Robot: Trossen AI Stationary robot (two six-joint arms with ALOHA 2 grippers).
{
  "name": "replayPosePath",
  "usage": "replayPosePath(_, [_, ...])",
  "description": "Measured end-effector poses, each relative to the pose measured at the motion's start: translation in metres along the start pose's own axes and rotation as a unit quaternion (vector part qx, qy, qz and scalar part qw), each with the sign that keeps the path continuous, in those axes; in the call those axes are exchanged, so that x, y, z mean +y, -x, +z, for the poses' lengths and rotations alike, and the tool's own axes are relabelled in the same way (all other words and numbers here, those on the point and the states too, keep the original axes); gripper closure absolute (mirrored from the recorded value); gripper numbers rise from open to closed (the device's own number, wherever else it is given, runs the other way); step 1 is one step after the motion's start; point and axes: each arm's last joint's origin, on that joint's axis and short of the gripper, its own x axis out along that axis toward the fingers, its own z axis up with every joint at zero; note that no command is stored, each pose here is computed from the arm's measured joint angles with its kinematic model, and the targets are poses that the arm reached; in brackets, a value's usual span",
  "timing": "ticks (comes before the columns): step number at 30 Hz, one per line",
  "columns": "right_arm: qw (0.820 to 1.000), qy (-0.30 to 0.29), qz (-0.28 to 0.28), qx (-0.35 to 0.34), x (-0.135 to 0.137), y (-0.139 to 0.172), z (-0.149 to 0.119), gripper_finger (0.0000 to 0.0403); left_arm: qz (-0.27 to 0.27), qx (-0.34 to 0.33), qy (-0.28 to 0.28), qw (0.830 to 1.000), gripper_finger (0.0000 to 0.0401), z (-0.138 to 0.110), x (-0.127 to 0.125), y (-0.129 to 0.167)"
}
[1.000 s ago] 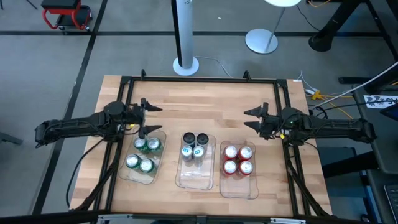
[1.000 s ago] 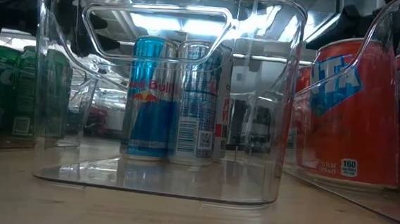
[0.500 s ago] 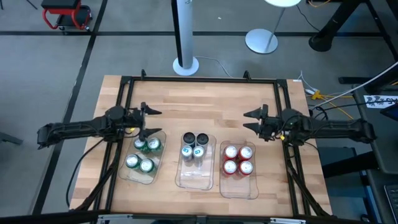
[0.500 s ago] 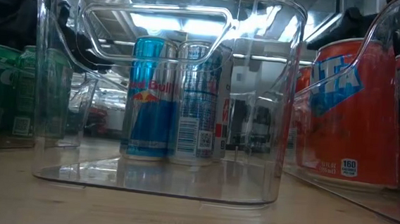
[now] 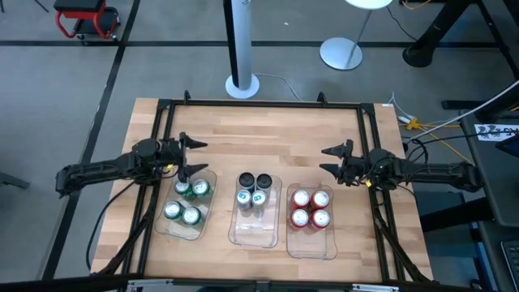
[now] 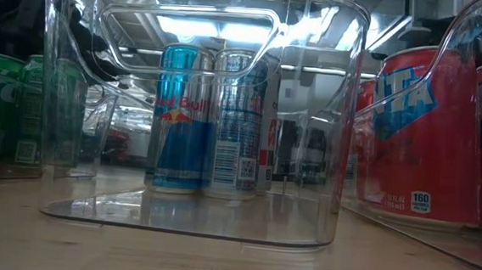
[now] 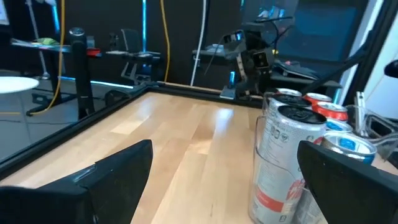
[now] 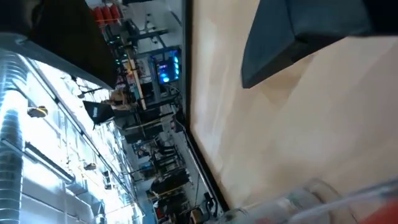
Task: Sort soda cans
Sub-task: Return to Home Position
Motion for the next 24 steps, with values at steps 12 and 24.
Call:
replayPosePath(12, [0.998, -0.009, -0.027, -0.061, -0.004, 0.012, 0.003, 0.0063, 0.013, 0.001, -0.023, 1.000, 0.0013, -0.001, 0.001, 0.004])
replayPosePath(24, [0.996, -0.044, -0.025, -0.080, -0.004, 0.013, 0.004, 0.0063, 0.013, 0.005, 0.001, 1.000, 0.0013, -0.002, 0.001, 0.003])
